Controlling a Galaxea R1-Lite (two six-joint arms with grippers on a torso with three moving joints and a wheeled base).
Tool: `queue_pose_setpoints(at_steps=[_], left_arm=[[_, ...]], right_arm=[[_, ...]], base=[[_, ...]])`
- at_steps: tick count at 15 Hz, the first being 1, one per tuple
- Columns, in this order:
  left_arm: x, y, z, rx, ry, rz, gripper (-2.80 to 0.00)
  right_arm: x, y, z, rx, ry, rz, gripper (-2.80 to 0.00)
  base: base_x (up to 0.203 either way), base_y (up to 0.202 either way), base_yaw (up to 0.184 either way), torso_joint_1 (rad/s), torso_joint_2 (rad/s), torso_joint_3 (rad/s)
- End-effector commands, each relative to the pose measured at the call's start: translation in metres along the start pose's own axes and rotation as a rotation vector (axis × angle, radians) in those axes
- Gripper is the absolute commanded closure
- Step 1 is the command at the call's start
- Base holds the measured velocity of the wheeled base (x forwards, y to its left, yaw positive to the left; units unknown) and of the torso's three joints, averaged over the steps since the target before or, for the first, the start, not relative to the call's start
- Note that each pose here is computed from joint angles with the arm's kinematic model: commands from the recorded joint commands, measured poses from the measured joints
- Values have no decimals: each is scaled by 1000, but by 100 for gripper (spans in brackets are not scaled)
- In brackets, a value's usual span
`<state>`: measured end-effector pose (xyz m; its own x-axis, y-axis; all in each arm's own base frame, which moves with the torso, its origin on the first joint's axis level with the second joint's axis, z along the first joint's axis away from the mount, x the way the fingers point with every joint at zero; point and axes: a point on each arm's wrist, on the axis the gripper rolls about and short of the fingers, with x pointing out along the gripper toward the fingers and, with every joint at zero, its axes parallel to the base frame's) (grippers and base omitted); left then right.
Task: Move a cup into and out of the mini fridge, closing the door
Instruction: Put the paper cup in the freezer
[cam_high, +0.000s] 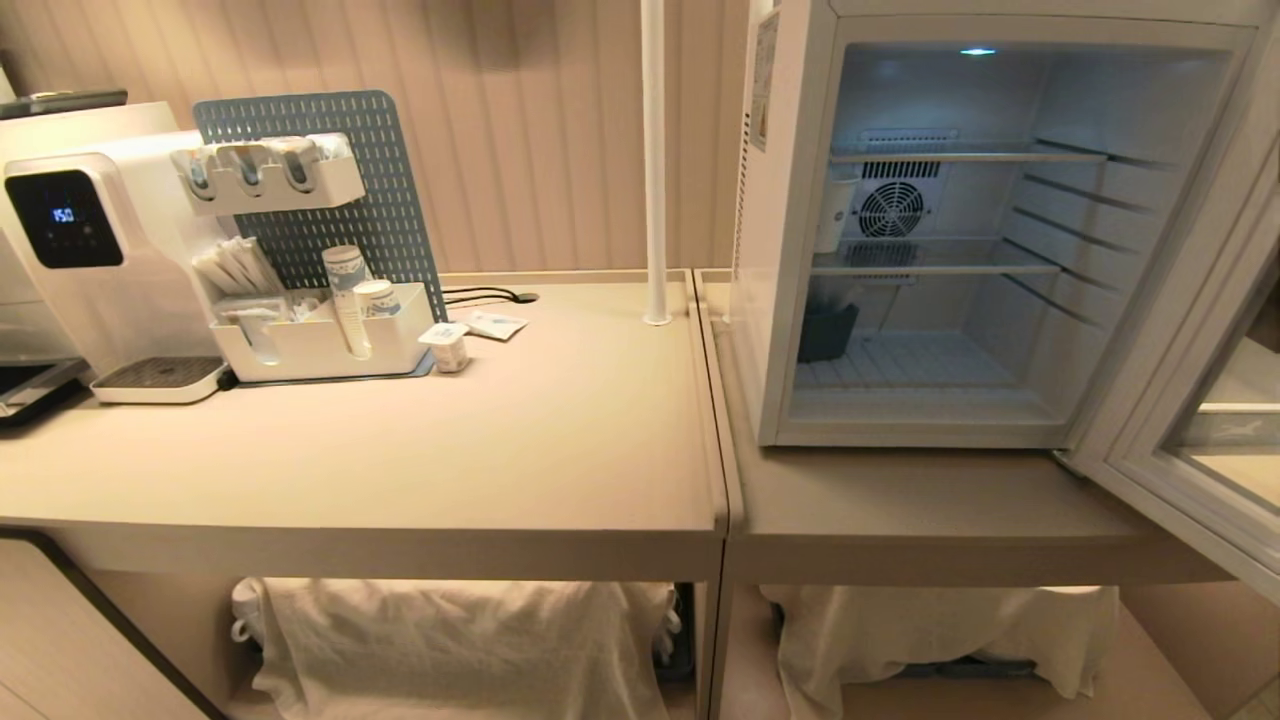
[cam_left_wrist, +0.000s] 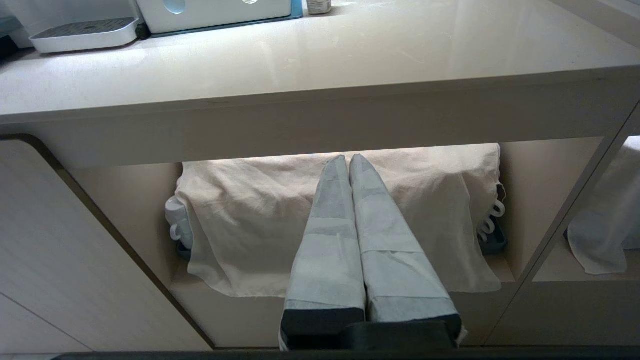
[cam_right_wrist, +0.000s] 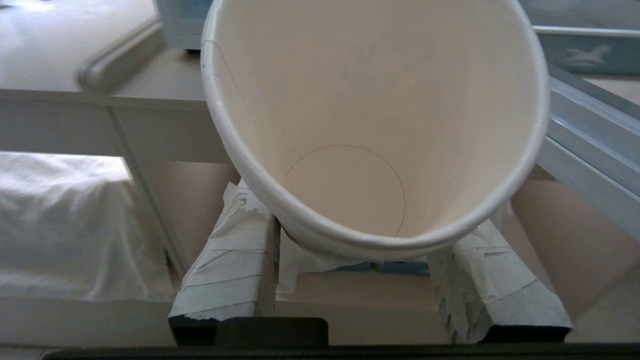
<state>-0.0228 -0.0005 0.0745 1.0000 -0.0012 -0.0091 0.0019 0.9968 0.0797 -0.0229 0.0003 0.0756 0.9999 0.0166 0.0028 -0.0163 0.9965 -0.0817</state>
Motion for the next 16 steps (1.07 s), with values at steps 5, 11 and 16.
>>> queue_pose_setpoints(at_steps=[5, 11, 16], left_arm=[[0, 0, 0, 9, 2, 0, 0], [0, 0, 0, 8, -1, 1, 0], [0, 0, 0, 11, -3, 0, 0]], right_arm=[[0, 0, 0, 13, 1, 0, 0], [0, 0, 0, 13, 1, 2, 0], [0, 0, 0, 11, 1, 2, 0]], base=[[0, 0, 0, 0, 0, 0], [0, 0, 0, 0, 0, 0], [134, 0, 0, 3, 5, 2]])
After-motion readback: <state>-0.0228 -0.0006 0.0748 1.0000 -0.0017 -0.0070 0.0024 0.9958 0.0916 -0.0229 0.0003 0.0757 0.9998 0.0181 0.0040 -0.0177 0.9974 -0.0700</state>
